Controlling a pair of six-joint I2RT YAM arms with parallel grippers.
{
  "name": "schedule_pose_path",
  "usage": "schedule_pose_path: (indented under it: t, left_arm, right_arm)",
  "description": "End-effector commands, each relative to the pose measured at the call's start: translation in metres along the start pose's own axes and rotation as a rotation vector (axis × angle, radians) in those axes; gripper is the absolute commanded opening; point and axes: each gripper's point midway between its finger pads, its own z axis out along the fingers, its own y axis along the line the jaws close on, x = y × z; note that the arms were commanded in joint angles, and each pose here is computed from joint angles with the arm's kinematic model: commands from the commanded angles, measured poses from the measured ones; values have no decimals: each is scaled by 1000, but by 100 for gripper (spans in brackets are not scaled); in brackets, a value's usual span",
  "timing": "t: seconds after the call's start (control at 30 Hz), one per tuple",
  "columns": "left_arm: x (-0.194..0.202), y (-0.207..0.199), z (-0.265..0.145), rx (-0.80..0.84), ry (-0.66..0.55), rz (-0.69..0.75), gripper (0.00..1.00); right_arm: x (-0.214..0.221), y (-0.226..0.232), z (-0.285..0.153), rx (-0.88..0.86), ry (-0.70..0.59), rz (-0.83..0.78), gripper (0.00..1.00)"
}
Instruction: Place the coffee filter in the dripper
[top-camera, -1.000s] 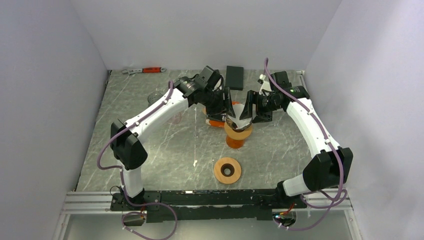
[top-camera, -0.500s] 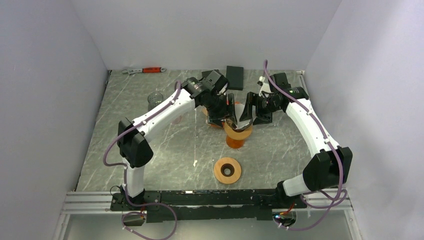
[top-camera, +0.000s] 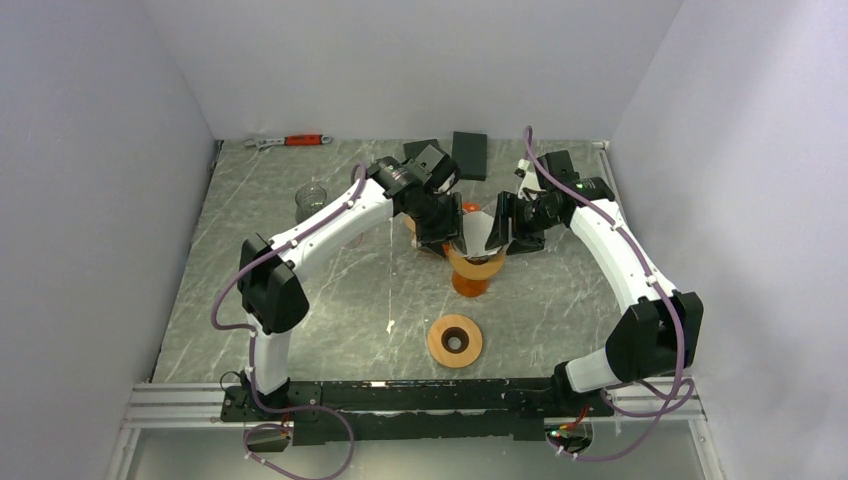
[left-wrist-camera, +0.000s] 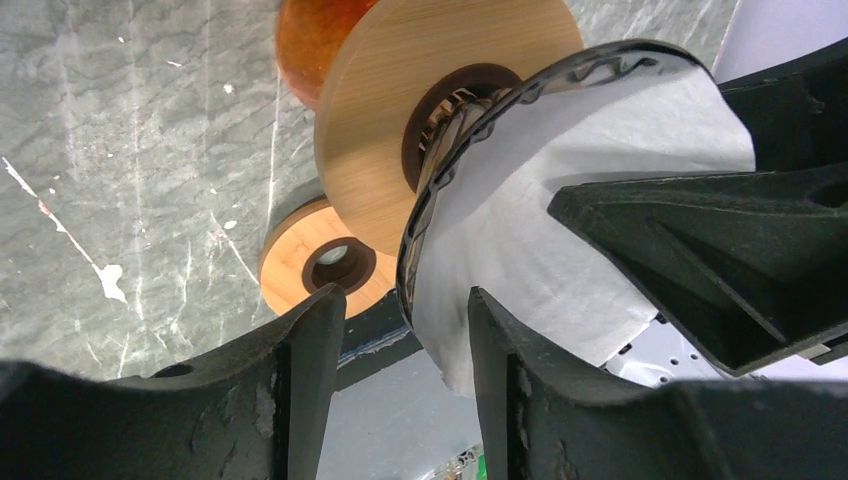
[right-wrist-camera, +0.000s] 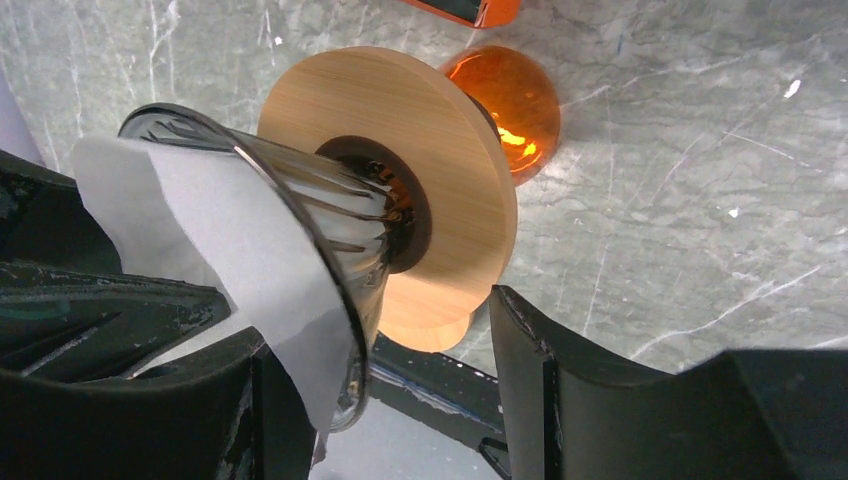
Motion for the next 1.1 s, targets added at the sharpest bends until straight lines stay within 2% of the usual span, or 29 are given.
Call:
schedule_pose_path:
  t: [0.0, 0.4, 0.6, 0.73, 0.9, 1.07]
  left_arm:
    - [2, 9, 0, -49, -2, 20, 54]
    - [-1, 9, 1, -46, -17, 31, 52]
    - [-10, -16, -4, 65, -51, 63, 61]
    - [-15, -21, -1, 83, -65, 62, 64]
    - [-15, -16, 9, 55, -43, 48, 64]
    - [-14, -10, 15, 40, -33, 38, 58]
  right_arm:
    - [-3, -7, -3, 37, -13, -28, 60]
    - [-4, -12, -2, 62, -8, -34, 59]
    - [-15, 10, -10, -30, -44, -37, 63]
    - [-19, 24, -10, -98, -52, -21, 67]
    - [-18, 21, -4, -95, -50, -10, 73]
    - [-14, 6, 3, -33, -34, -11, 70]
